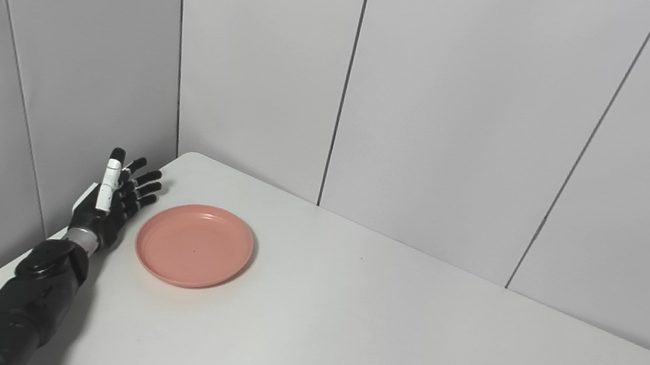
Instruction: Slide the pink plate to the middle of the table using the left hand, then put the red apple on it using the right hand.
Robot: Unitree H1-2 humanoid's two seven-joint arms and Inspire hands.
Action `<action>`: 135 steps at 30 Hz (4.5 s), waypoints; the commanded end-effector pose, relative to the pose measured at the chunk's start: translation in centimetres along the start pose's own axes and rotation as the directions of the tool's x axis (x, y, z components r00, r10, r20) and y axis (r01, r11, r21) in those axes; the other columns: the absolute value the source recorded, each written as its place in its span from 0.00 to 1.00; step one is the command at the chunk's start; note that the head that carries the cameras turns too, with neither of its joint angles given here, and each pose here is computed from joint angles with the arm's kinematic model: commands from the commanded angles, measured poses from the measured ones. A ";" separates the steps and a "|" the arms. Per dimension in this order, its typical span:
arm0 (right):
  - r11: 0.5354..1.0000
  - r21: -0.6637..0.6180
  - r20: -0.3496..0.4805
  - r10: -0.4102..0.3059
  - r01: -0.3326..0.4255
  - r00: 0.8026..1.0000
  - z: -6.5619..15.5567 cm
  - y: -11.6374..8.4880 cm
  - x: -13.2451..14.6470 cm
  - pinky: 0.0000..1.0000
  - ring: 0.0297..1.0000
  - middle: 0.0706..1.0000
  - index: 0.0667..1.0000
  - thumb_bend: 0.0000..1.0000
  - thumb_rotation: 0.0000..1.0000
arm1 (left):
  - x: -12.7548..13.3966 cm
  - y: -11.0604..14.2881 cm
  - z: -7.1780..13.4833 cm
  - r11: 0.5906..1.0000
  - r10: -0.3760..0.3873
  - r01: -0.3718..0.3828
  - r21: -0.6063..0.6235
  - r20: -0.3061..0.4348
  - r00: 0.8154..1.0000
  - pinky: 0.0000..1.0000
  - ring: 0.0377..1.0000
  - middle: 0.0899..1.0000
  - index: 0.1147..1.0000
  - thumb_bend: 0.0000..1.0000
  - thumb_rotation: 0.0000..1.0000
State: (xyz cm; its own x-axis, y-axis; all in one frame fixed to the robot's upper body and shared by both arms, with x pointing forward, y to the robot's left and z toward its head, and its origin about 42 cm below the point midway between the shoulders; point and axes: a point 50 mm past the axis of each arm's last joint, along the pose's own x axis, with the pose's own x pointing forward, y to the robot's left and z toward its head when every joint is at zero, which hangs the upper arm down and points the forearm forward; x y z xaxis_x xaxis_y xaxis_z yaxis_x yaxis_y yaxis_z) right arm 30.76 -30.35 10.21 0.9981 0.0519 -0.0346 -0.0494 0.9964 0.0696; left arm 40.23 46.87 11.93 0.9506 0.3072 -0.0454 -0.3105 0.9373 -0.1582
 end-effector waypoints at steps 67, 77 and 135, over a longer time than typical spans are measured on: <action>1.000 -0.001 -0.083 -0.008 0.008 0.996 -0.4 1.5 -2.0 1.00 0.98 0.99 0.98 0.77 1.00 | -3.2 -7.1 -0.1 0.972 -0.228 0.232 0.042 -0.081 0.970 0.87 0.86 0.85 0.90 0.82 1.00; 1.000 0.004 -0.083 -0.010 0.010 0.997 -0.3 1.8 -2.0 1.00 0.98 0.98 0.98 0.79 1.00 | -3.3 -8.8 -1.1 0.961 -0.269 0.274 0.048 -0.082 0.960 0.87 0.85 0.85 0.91 0.77 1.00; 1.000 -0.001 -0.078 -0.002 0.002 0.997 -0.2 2.7 -1.8 1.00 0.98 0.98 0.98 0.75 1.00 | -4.2 -16.0 -4.3 0.928 -0.365 0.372 0.007 -0.178 0.914 0.83 0.81 0.82 0.90 0.71 1.00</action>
State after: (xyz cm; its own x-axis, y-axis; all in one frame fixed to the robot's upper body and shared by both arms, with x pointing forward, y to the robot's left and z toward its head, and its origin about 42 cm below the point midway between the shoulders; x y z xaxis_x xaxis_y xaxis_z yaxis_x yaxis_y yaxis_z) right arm 29.20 -28.58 11.16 0.9989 0.0251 -0.0393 -0.0230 0.9984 0.0515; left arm 41.18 31.15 11.21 0.9928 -0.0689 -0.0979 0.0549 0.9887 -0.1395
